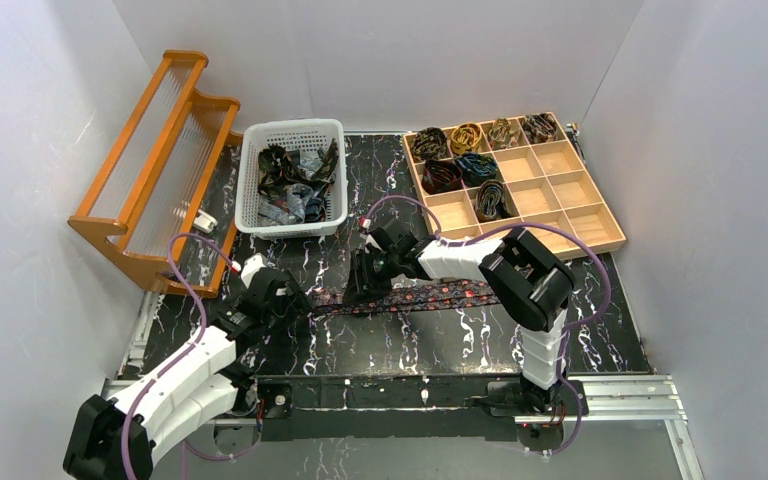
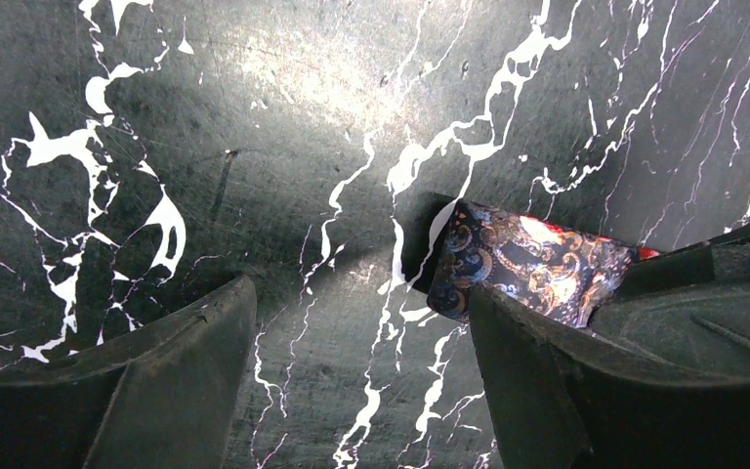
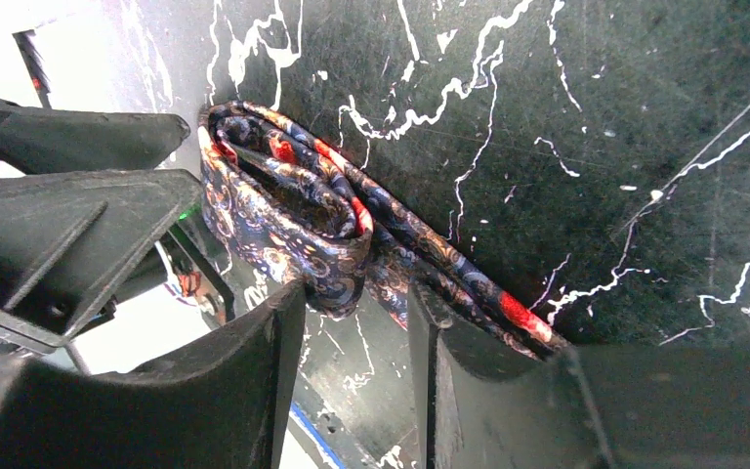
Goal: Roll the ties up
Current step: Roll the tie at the center of the board.
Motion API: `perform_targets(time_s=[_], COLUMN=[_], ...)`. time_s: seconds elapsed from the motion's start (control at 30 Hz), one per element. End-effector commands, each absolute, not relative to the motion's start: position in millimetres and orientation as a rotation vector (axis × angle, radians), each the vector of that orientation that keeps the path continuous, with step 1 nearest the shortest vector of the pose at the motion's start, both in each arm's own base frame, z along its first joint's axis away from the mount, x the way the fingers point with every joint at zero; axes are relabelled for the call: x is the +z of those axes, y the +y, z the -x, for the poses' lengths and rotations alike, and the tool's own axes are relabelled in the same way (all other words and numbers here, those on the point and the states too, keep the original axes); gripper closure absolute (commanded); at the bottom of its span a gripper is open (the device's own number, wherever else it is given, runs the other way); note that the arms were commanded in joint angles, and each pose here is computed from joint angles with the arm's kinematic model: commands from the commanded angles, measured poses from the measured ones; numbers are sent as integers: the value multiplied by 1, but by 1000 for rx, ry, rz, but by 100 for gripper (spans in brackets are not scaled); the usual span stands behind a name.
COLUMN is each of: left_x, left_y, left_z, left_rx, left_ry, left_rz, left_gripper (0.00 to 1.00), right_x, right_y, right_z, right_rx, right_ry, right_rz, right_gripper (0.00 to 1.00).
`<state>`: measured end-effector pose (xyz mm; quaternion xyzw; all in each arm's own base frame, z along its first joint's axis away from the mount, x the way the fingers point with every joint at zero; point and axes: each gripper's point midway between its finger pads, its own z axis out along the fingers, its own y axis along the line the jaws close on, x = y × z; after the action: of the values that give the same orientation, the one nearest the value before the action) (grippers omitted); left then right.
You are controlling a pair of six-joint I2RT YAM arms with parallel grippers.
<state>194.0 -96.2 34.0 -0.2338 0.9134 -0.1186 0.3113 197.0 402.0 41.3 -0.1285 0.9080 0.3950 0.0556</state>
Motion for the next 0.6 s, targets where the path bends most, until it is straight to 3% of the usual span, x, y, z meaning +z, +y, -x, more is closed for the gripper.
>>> perform_targets(time_s=[0.0,0.1,0.27,0.57], left_x=[32,34,37,37], left_y=[-95,-94,-91,-91], left_z=[-190,-190,-191,-191], left_rx=[-325,-324,-301,-293], left_ry=[2417,2411,2407,2415], left_rz=[600,600,590,585], left_gripper=[23,23,23,23], right_x=[63,70,84,73], right_y=[419,421,424,429], right_z=[-201,-201,-205,-208], right_rx=[1296,1324,1346,1339], right_ry=[2699,2682,2640,2666], right_rz=[401,411,397,387], right_gripper=[48,38,35,48])
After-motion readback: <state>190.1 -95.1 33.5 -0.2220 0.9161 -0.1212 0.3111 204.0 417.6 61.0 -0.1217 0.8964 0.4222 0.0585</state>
